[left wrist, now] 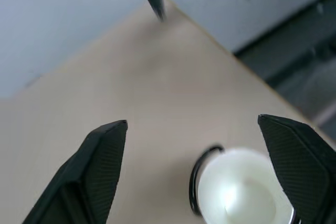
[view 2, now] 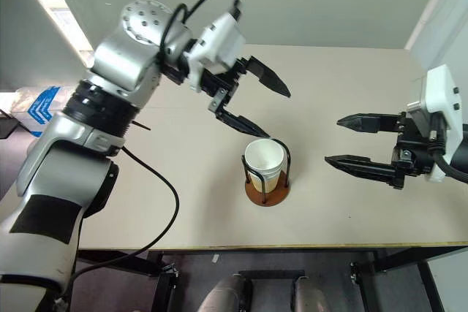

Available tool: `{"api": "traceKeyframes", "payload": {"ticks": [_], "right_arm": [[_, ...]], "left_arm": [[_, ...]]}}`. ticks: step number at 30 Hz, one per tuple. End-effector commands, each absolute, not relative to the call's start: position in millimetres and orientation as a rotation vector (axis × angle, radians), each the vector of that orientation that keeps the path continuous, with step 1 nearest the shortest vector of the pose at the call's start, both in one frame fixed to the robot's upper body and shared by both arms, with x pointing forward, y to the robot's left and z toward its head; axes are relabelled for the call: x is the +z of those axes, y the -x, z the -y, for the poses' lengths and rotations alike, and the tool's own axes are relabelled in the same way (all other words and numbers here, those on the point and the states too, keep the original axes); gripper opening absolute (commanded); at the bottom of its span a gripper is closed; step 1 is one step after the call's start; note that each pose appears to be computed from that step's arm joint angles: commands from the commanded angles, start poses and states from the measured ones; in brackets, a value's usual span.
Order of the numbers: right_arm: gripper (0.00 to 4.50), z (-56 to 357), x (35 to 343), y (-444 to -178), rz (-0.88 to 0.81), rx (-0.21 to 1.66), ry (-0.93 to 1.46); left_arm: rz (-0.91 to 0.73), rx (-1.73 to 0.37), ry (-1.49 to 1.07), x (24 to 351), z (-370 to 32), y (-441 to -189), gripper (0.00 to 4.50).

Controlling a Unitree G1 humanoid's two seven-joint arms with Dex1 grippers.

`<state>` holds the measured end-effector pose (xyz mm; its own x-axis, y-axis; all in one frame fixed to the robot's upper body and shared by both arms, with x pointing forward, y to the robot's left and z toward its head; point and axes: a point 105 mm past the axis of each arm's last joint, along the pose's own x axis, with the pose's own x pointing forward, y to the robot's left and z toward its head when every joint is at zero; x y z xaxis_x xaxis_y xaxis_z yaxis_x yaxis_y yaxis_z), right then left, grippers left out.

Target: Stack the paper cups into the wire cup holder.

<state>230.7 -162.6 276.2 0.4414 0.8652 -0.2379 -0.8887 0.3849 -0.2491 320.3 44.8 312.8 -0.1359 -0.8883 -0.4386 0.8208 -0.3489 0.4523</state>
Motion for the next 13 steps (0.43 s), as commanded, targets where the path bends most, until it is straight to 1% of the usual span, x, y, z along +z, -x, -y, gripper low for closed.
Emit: {"api": "traceKeyframes", "payload": {"ticks": [1, 4, 8, 13], "right_arm": [[3.63, 167, 278, -241, -0.054, 1.076, 0.372], [3.63, 173, 270, -251, -0.072, 1.057, 0.365], [3.63, 195, 249, -282, -0.115, 0.954, 0.366], [3.63, 224, 229, -316, -0.167, 0.832, 0.357]], "left_arm": [[0.119, -1.657, -0.678, 317, -70, -324, 4.44], [0.088, -1.518, -0.562, 308, -91, -332, 4.44], [0.085, -1.221, -0.472, 288, -129, -345, 4.44], [0.107, -0.982, -0.4, 272, -156, -337, 4.44]]}}
